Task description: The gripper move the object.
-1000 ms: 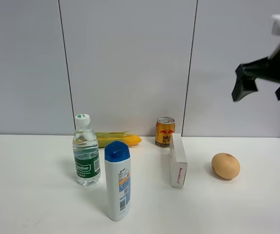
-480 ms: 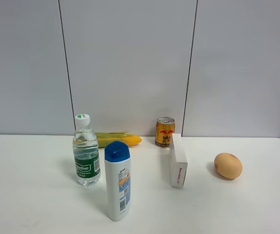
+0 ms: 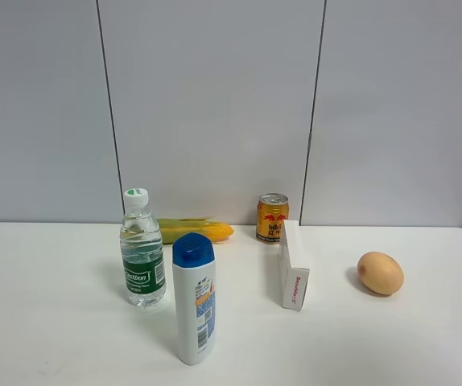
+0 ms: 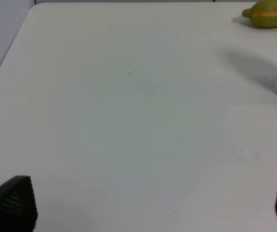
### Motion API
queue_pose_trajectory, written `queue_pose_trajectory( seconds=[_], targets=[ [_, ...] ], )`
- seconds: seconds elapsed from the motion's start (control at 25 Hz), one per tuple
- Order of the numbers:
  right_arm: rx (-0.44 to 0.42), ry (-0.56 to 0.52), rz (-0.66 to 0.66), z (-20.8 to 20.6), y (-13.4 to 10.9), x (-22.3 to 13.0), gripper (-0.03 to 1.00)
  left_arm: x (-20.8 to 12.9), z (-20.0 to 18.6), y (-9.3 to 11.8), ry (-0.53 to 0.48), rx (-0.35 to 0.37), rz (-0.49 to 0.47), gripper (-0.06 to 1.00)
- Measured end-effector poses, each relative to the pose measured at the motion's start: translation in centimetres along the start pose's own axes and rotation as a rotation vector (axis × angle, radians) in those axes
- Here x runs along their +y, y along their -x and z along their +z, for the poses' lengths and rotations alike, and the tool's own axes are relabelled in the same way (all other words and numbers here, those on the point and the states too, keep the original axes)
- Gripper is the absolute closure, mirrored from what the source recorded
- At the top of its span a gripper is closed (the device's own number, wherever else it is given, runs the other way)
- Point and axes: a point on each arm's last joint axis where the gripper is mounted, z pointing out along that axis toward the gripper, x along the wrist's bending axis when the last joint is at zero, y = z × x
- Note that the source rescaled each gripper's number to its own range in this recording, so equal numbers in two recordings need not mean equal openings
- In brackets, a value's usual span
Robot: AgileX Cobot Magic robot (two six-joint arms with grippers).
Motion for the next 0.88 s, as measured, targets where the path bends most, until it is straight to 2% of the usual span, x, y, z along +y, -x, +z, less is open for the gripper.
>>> queue_pose_trajectory(
  seconds=[0.16, 0.36, 0.48, 0.6, 0.68, 0.88],
  targets=[
    [-0.012, -0.004, -0.070, 0.0, 0.1, 0.0, 0.07, 0.0, 0.0, 0.0, 0.000, 0.000, 0.000, -0.06],
    [-0.057, 0.038, -0.111, 0.0, 0.5, 0.4, 0.07, 0.0, 0.0, 0.0, 0.000, 0.000, 0.000, -0.06],
    [-0.054, 0.037, -0.121, 0.0, 0.5, 0.4, 0.07, 0.0, 0.0, 0.0, 0.000, 0.000, 0.000, -0.06],
    [0.028, 0.007, -0.103, -0.1, -0.2, -0.2, 0.07, 0.0, 0.0, 0.0, 0.000, 0.000, 0.000, -0.06],
    [0.117, -0.012, -0.089, 0.0, -1.1, -1.2, 0.07, 0.0, 0.0, 0.0, 0.000, 0.000, 0.000, -0.06],
    [0.314, -0.071, -0.069, 0.4, -3.2, -5.2, 0.07, 0.0, 0.0, 0.0, 0.000, 0.000, 0.000, -0.06]
  ],
)
